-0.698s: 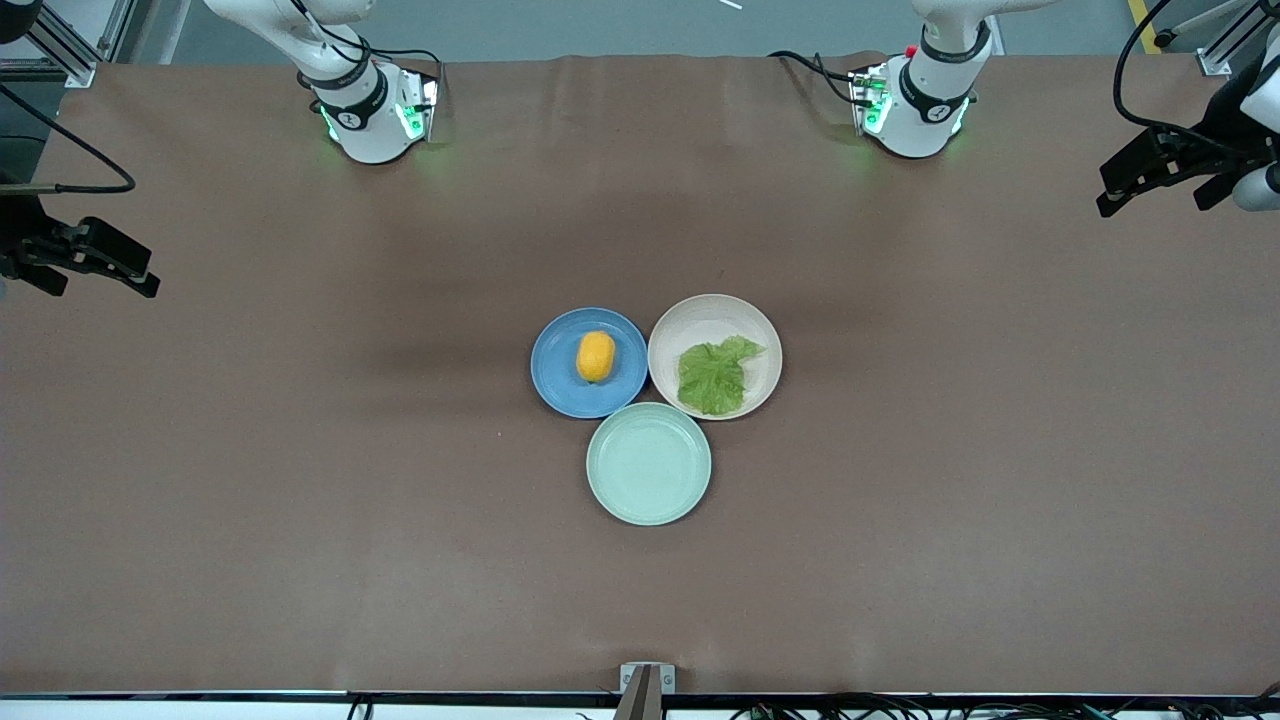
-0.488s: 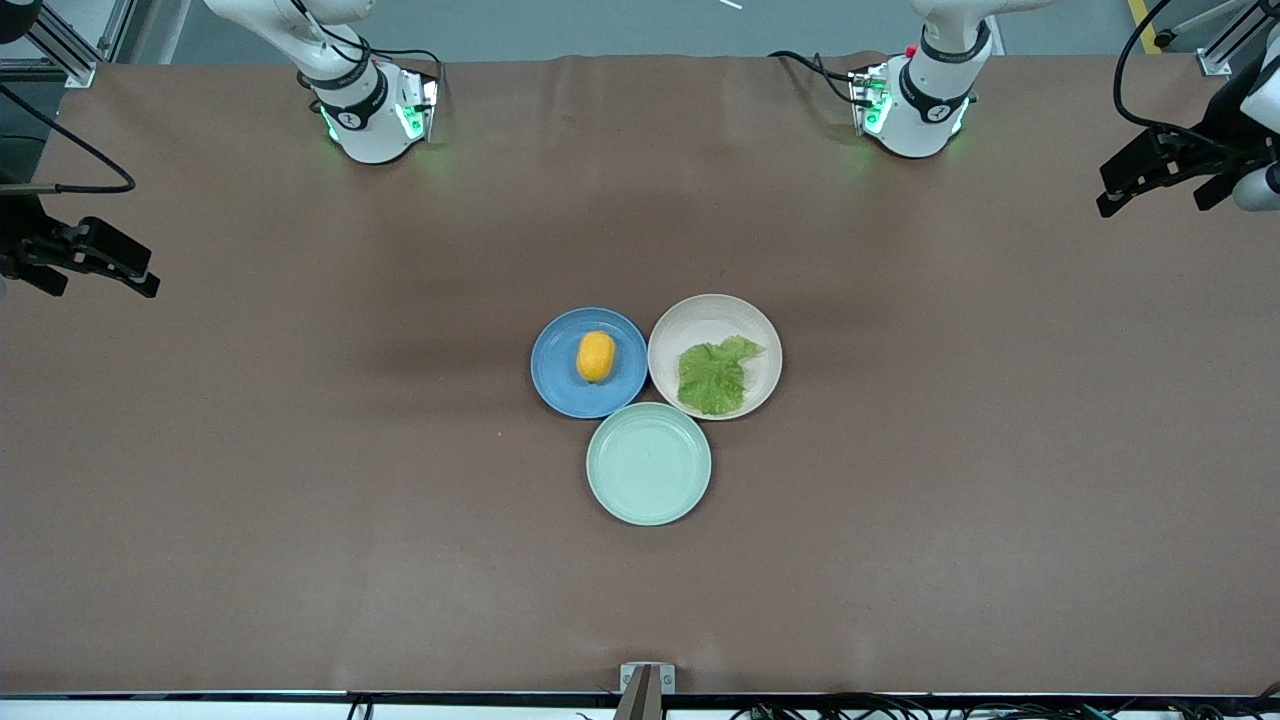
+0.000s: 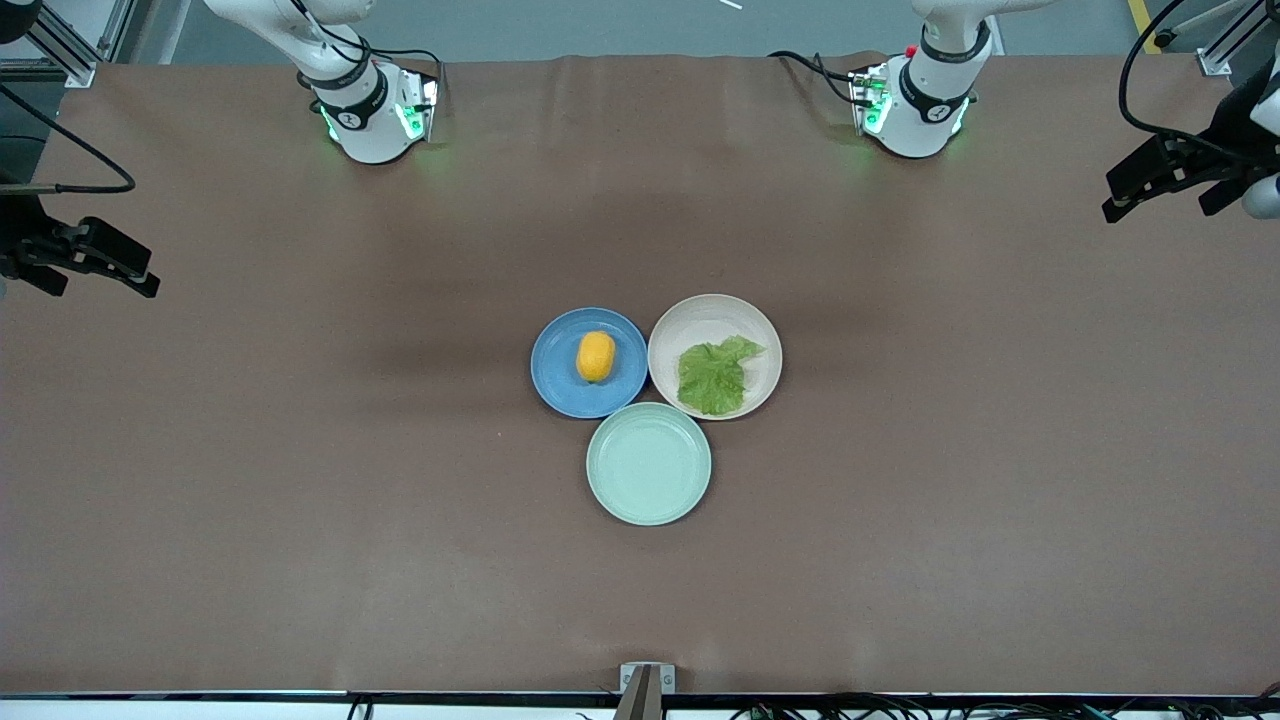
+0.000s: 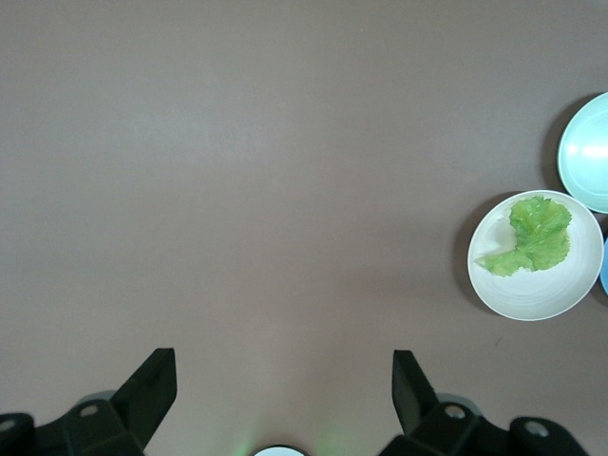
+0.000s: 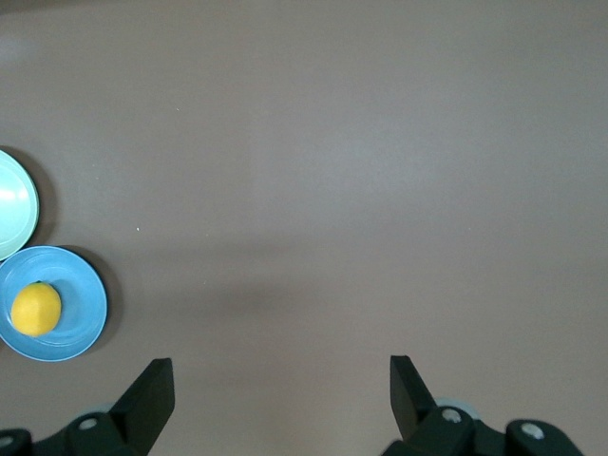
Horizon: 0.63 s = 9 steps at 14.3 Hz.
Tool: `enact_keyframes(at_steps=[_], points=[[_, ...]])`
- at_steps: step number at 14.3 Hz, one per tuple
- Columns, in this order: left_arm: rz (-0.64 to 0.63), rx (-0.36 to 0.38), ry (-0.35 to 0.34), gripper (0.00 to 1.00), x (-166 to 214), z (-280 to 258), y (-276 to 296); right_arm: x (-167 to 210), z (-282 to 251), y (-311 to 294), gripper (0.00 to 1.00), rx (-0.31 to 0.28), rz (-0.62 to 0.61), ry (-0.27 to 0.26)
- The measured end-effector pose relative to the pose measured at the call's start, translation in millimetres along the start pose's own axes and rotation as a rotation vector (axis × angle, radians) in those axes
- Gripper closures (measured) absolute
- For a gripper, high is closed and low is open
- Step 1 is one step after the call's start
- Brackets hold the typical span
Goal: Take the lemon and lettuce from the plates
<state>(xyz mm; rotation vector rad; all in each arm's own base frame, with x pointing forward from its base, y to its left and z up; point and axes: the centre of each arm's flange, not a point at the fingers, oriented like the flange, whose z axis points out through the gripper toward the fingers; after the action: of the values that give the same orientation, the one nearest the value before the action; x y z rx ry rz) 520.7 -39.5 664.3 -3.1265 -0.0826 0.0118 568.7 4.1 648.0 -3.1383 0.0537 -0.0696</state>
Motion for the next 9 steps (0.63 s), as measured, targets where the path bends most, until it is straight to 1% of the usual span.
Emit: enact_keyframes(at_steps=[2, 4, 6, 9], points=[[0.008, -0.004, -0.024, 0.0, 11, 16, 4, 0, 0, -1, 0.0, 0.0, -0.002, -0.001], [0.016, -0.011, -0.032, 0.0, 27, 37, 11, -1, 1, -11, 0.0, 0.003, -0.02, -0.004], [0.012, -0.022, -0.029, 0.0, 45, 63, 26, -4, 2, -45, 0.0, 0.007, -0.079, -0.007], [-0.095, -0.044, -0.046, 0.0, 67, 112, 64, -8, 21, -115, 0.0, 0.007, -0.167, -0.033]])
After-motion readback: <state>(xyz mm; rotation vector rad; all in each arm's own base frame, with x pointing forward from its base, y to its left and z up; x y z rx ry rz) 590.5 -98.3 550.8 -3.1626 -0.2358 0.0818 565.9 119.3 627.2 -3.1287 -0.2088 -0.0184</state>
